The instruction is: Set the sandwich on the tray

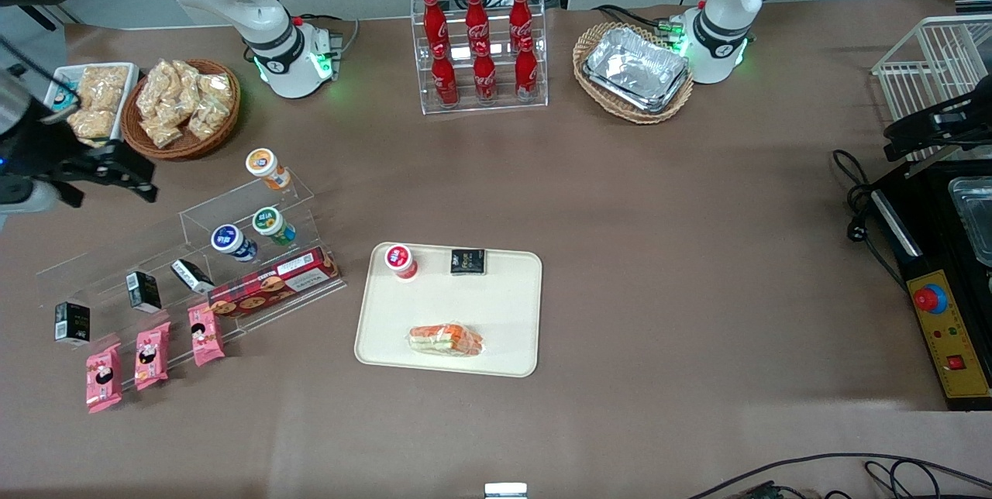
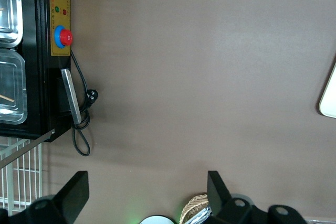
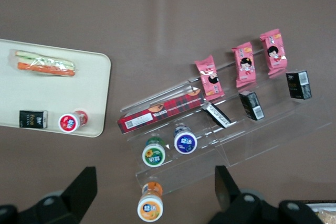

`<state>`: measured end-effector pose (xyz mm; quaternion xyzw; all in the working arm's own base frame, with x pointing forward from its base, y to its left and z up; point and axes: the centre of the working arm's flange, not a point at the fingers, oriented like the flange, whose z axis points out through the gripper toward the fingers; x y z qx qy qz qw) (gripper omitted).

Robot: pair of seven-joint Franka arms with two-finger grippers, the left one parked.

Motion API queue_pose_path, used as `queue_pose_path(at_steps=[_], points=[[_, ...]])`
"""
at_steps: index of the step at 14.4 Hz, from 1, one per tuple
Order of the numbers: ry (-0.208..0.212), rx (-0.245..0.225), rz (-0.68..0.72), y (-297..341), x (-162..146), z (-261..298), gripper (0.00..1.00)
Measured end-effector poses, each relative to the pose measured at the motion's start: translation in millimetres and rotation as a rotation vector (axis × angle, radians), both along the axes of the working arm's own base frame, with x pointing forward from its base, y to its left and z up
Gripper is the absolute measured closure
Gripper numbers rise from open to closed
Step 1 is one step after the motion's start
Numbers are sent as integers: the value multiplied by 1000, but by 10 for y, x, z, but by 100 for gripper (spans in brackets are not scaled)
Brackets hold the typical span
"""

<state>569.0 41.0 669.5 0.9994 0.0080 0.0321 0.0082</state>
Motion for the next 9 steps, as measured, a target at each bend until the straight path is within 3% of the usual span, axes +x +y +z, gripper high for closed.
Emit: queue_pose_path(at_steps=[9], points=[[3, -5, 27, -522, 101, -133, 0]])
